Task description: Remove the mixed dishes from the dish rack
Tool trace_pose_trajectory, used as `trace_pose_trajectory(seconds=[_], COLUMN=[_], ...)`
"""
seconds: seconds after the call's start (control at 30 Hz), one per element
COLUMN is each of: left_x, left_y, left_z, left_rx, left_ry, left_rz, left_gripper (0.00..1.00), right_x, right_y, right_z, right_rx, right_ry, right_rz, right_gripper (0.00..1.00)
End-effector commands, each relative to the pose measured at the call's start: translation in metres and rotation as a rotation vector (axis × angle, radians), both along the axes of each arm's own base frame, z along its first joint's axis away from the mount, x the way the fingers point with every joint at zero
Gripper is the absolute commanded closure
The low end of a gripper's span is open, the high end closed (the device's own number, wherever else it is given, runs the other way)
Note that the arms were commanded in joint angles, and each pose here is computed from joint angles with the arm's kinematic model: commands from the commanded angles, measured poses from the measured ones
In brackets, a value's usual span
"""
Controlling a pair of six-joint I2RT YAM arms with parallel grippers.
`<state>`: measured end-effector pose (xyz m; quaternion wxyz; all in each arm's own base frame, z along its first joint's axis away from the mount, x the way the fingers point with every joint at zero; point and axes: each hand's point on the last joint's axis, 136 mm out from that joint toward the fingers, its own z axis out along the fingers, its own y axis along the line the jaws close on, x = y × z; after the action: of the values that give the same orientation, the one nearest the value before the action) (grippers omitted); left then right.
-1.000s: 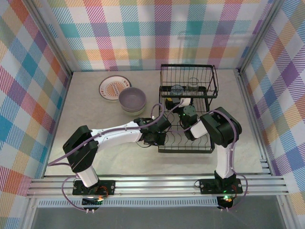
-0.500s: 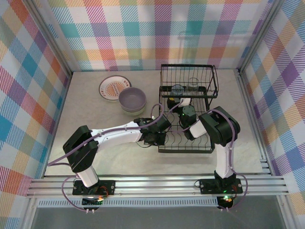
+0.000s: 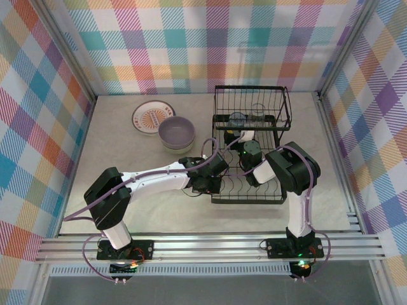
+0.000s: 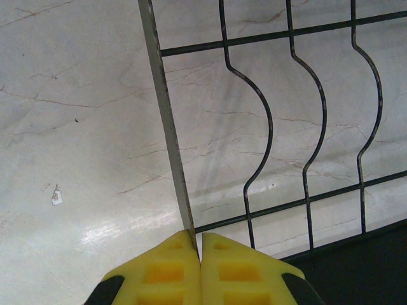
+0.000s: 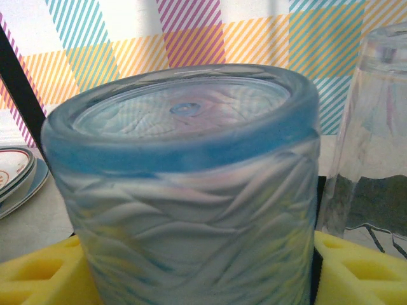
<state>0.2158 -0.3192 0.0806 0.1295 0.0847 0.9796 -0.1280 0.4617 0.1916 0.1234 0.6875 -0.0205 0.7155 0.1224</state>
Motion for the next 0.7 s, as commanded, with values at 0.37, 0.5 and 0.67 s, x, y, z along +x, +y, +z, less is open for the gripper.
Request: trace_pose_trajectory(seconds=[0.37, 0.5, 0.67], left_x=[-0.023, -0.022, -0.02], left_y=[-0.029, -0.03, -0.031], left_z=[0.014, 0.013, 0.013], left_rx=[-0.084, -0.082, -0.081], left_ry=[0.045, 0.044, 0.039], left_rz=[-0.1, -0.097, -0.092], left_gripper=[1.0, 1.0, 1.0], right_x=[-0.01, -0.014, -0.019], right_y=[-0.006, -0.007, -0.008], right_z=[0.014, 0.012, 0.009], right_rx=[0.069, 0.072, 0.072], right_ry=[-0.024, -0.013, -0.003], right_rz=[-0.001, 0.005, 0.012], right_gripper=[0.72, 0.74, 0.76])
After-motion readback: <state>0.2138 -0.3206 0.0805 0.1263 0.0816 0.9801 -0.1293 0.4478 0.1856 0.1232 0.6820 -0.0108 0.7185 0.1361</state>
